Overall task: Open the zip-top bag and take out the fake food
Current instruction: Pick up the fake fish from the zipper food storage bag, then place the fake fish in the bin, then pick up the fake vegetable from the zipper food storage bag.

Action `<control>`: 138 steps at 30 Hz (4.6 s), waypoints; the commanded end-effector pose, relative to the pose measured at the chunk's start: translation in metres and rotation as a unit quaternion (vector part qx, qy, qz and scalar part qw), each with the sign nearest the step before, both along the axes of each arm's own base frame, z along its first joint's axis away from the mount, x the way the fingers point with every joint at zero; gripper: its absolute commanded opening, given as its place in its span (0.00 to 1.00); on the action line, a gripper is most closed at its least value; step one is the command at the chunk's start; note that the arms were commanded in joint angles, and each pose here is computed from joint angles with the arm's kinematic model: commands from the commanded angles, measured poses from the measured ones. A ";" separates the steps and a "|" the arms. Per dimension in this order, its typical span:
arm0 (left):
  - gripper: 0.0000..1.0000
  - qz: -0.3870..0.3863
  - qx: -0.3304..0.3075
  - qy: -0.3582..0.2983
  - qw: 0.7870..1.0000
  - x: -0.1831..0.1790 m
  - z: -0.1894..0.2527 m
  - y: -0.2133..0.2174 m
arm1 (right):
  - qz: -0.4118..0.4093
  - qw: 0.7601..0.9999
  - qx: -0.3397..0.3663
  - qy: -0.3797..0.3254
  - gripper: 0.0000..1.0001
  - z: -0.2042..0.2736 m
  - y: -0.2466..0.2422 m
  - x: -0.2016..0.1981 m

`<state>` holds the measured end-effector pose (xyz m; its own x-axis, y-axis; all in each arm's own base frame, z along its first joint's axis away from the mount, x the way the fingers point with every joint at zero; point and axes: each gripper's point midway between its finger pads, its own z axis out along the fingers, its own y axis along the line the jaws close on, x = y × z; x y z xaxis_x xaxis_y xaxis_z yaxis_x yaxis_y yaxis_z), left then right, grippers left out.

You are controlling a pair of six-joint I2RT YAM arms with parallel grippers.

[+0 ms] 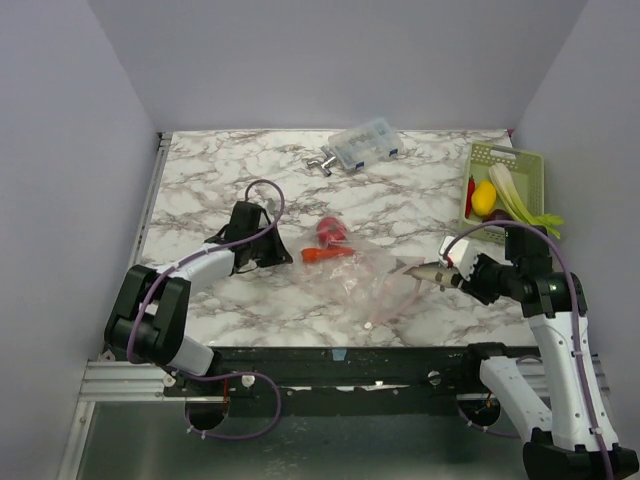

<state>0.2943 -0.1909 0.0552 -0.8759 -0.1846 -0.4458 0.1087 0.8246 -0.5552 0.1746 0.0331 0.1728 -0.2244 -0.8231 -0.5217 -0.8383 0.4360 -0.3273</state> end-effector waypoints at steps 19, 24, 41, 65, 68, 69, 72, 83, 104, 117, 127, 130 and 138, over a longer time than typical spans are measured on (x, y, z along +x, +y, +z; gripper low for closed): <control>0.00 0.112 -0.031 -0.014 0.993 0.011 -0.003 0.057 | -0.087 0.996 -0.012 -0.007 0.23 0.034 -0.026 0.002; 0.00 0.105 -0.038 -0.014 0.994 0.010 -0.002 0.055 | -0.121 0.992 -0.011 -0.031 0.23 0.043 -0.033 0.021; 0.00 0.089 -0.061 -0.017 0.994 0.008 0.001 0.047 | -0.266 0.952 0.012 -0.149 0.15 0.076 -0.067 0.100; 0.00 0.080 -0.082 -0.020 0.993 0.007 0.005 0.040 | -0.431 0.871 0.180 -0.154 0.15 0.026 -0.139 0.194; 0.00 0.079 -0.084 -0.018 0.993 0.006 0.004 0.040 | -0.449 0.859 0.199 -0.143 0.15 0.018 -0.148 0.199; 0.00 0.079 -0.085 -0.019 0.993 0.007 0.005 0.040 | -0.454 0.855 0.207 -0.138 0.15 0.015 -0.150 0.200; 0.00 0.078 -0.087 -0.019 0.993 0.007 0.005 0.039 | -0.466 0.847 0.222 -0.129 0.15 0.009 -0.156 0.203; 0.00 0.075 -0.096 -0.019 0.992 0.006 0.004 0.036 | -0.483 0.832 0.257 -0.095 0.18 -0.014 -0.158 0.222; 0.00 0.062 -0.108 -0.013 0.992 0.003 0.005 0.032 | -0.478 0.835 0.265 -0.059 0.83 -0.021 -0.162 0.247; 0.00 0.045 -0.124 0.003 0.991 -0.004 0.003 0.023 | -0.158 0.909 0.382 0.048 0.84 0.027 -0.025 0.149; 0.00 0.036 -0.131 0.019 0.991 -0.016 -0.003 0.012 | 0.078 0.920 0.371 0.095 0.78 -0.006 0.042 0.039; 0.00 0.035 -0.133 0.021 0.990 -0.019 -0.003 0.007 | 0.122 0.929 0.345 0.064 0.79 -0.020 0.045 0.033; 0.00 0.026 -0.131 0.028 0.991 -0.027 -0.006 -0.009 | 0.171 0.932 0.314 0.059 0.75 -0.036 0.067 0.045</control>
